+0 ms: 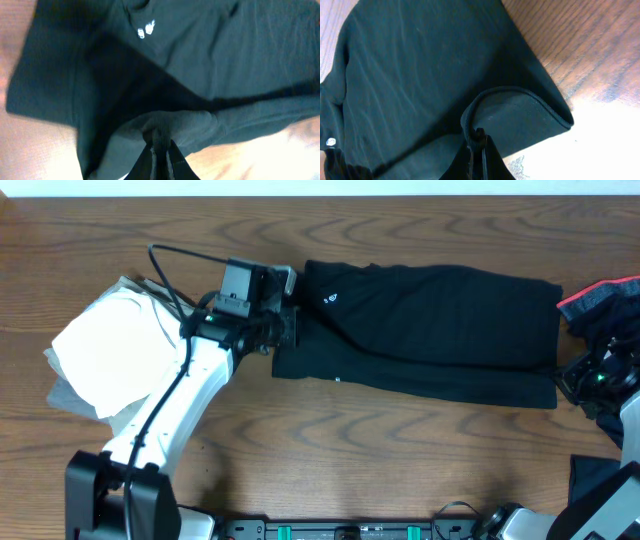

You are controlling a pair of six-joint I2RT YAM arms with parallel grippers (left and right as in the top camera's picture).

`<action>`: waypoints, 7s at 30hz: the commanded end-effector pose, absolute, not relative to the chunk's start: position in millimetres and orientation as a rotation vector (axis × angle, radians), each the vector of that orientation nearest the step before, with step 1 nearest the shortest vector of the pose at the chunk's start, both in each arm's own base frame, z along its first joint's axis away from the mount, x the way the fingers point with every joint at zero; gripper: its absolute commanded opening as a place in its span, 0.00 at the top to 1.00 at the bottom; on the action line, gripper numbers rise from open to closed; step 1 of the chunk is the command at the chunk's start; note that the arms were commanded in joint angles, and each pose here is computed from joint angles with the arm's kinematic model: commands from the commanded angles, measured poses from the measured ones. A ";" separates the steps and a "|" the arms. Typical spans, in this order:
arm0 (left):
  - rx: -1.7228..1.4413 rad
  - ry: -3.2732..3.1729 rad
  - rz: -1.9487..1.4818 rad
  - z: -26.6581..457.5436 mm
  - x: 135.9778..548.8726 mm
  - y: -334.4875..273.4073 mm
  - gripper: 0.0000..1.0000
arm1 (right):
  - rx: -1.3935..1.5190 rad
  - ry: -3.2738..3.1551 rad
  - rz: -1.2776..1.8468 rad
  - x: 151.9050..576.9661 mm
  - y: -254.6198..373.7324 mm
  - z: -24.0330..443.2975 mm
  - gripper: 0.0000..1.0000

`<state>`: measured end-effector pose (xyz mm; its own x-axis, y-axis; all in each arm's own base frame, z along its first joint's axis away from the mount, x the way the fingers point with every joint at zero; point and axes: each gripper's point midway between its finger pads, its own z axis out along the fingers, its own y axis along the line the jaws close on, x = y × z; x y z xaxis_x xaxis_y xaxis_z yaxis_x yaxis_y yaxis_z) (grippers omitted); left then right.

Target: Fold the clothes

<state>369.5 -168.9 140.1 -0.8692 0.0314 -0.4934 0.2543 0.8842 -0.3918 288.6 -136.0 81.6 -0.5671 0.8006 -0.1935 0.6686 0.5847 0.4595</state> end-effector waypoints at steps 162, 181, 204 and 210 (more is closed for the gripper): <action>0.432 2.509 -0.432 157.6 499.3 -228.6 0.83 | 0.837 2.323 0.463 500.2 -200.9 -37.7 0.65; 0.434 2.531 -0.428 154.4 495.1 -227.0 0.83 | 0.662 2.302 0.553 509.3 -194.2 8.5 0.99; 0.434 2.541 -0.427 151.8 493.4 -226.6 0.76 | 0.559 2.317 0.385 487.2 -198.4 101.4 0.99; 0.448 2.570 -0.436 134.3 492.9 -231.9 0.67 | 0.556 2.331 0.396 487.0 -192.4 99.5 0.99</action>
<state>494.5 -227.4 156.4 -0.8065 0.2142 -0.5510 0.3866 0.8962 -0.2175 485.2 -193.2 94.0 -0.6625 0.5126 -0.5462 0.2953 0.8489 0.4384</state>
